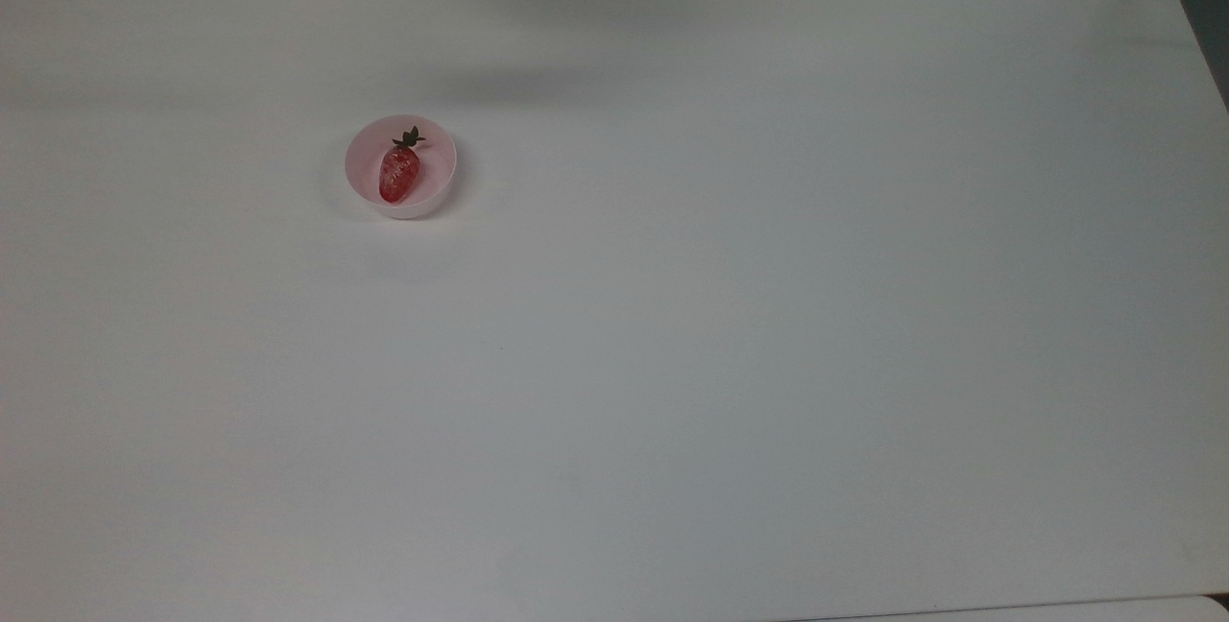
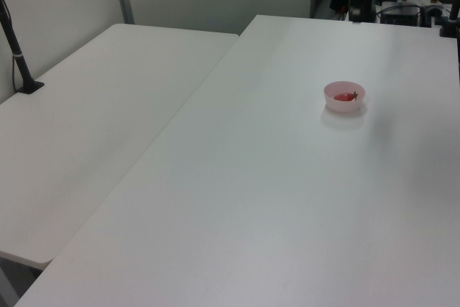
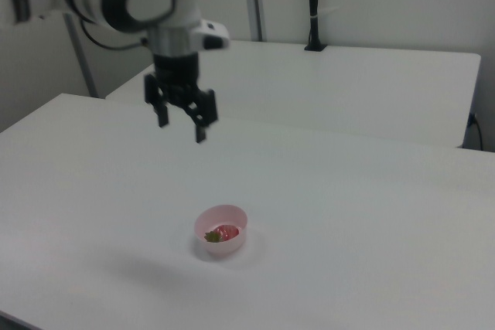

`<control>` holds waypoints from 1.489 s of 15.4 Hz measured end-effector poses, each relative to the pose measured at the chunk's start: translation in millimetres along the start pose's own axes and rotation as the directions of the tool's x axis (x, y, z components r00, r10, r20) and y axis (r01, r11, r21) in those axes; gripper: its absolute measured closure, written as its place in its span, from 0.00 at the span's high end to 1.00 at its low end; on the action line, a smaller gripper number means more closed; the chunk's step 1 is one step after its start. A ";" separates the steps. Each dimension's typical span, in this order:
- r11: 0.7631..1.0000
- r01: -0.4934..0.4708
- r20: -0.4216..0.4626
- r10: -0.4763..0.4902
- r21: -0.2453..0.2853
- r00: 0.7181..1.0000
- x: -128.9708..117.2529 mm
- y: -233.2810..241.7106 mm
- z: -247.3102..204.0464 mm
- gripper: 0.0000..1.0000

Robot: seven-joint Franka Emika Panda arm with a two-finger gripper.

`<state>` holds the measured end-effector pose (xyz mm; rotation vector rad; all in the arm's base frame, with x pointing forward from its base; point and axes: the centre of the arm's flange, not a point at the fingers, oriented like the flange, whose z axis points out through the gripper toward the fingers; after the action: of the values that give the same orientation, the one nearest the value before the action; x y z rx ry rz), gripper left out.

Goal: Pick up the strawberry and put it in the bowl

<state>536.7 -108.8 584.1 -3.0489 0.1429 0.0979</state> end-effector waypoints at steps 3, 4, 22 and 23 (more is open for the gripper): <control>0.999 -0.050 -0.034 0.050 0.001 0.998 -30.3 -33.7 -42.2 1.00; 0.998 -0.058 -0.039 0.058 0.005 0.998 -38.8 -42.4 -50.9 1.00; 0.996 0.072 -0.159 -0.078 -0.042 0.984 -14.1 -52.5 -49.5 1.00; 0.996 0.073 -0.156 -0.079 -0.043 0.985 -13.2 -53.2 -48.0 1.00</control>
<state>531.7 -59.1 637.2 -3.0922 0.0349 -0.1475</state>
